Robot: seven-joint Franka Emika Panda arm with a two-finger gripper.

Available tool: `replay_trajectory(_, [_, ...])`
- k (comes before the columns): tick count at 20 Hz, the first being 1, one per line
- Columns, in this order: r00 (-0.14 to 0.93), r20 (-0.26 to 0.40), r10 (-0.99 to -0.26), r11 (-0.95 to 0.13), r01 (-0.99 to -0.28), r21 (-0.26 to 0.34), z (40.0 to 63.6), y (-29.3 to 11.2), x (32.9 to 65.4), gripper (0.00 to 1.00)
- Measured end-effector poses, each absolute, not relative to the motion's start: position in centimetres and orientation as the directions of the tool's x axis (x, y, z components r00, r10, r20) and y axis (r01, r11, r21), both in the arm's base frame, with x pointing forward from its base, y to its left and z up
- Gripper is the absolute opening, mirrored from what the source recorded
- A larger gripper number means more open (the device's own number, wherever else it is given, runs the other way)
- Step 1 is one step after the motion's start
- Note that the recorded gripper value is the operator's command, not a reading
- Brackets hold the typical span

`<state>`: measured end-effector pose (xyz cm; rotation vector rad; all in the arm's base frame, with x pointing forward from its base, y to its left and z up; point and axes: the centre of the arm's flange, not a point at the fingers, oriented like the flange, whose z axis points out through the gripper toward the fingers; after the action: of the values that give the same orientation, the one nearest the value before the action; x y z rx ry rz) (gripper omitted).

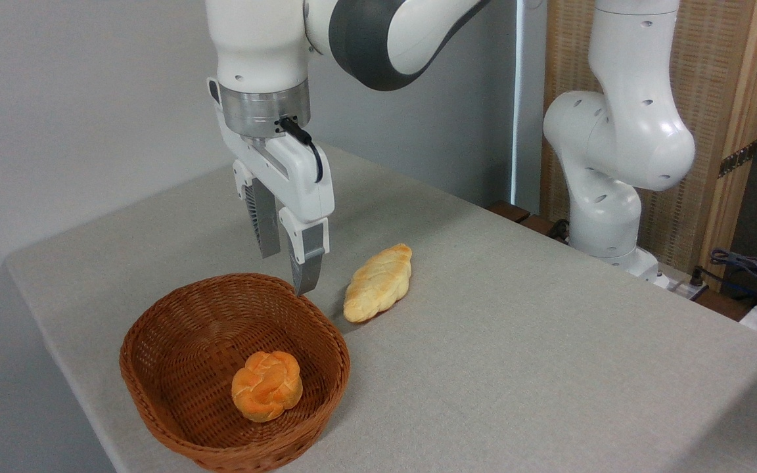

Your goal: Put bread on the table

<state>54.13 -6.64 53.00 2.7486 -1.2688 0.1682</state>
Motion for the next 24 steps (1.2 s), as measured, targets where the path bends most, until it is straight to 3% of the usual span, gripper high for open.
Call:
replay_trajectory(20, [0.648, 0.146, -0.747, -0.648, -0.76, 0.052, 53.0, -6.4, 54.2, 1.0])
replay_trajectory(24, [0.654, 0.149, -0.742, -0.659, -0.752, 0.016, 53.2, -5.3, 54.6, 1.0])
